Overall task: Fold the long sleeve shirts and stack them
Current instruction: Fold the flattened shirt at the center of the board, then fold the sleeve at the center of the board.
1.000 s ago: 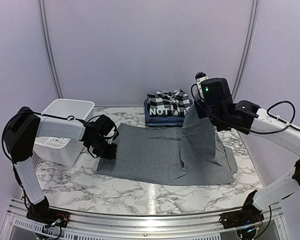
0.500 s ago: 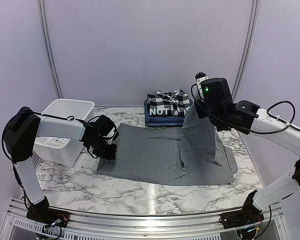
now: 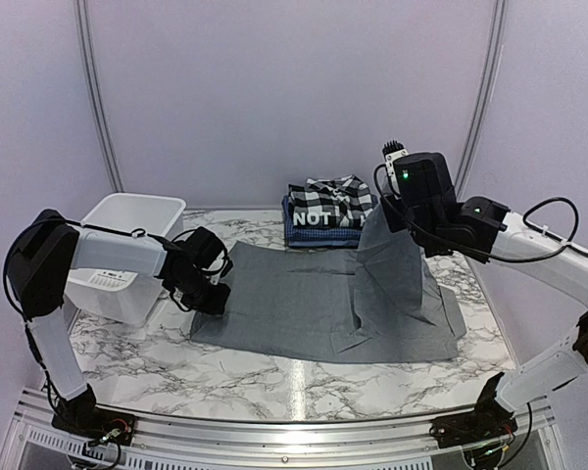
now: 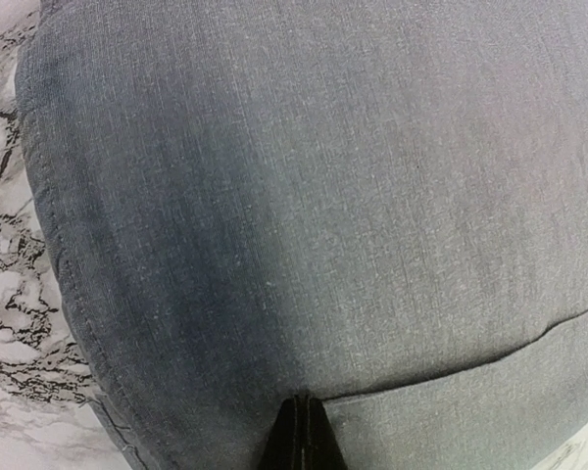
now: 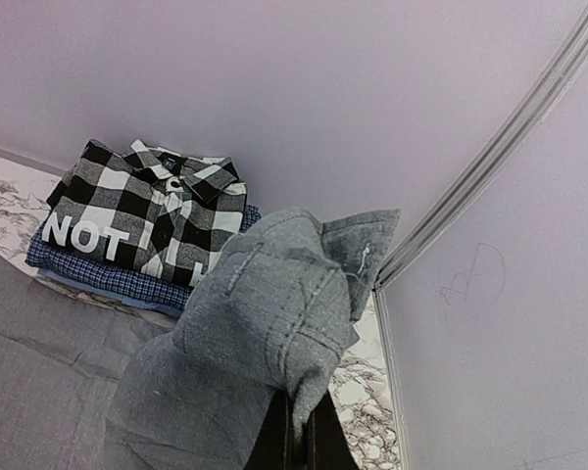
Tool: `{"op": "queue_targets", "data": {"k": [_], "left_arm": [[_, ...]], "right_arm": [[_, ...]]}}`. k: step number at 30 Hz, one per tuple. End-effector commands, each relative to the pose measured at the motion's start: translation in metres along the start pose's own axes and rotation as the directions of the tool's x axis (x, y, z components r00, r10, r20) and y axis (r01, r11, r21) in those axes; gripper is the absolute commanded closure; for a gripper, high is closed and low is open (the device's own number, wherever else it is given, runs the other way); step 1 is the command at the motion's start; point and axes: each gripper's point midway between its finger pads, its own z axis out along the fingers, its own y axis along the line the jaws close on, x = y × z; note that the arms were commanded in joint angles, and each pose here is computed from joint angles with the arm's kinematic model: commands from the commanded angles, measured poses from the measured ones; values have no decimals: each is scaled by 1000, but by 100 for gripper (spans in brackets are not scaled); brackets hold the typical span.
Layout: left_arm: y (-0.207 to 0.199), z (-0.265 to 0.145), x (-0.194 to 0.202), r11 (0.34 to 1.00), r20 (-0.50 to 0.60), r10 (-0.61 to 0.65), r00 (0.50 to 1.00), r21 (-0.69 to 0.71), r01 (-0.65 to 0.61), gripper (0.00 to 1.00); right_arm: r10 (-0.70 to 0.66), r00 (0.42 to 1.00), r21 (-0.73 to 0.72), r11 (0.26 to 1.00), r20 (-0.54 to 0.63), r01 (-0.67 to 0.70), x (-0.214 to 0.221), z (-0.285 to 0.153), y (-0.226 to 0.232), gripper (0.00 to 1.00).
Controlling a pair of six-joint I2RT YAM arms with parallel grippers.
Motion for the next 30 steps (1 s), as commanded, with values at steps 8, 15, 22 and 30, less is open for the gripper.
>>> {"op": "queue_targets", "data": {"k": [8,15,22,30], "left_arm": [[4,-26,-13,1000,89,-17,996,-21,19,100],[7,-26,-12,999,96,-29,995,-35,32,100],[7,-31,-15,999,111,-33,993,-32,37,100],[12,-32,-16,997,123,-38,992,-61,46,100]], "right_arm": [[49,998,130,990,44,-54,-21,-6,-33,100],[26,999,226,974,24,-31,-13,-8,-48,100],[30,999,290,956,25,-36,-11,-15,-64,100],[28,999,329,943,35,-39,-15,-22,-76,100]]}}
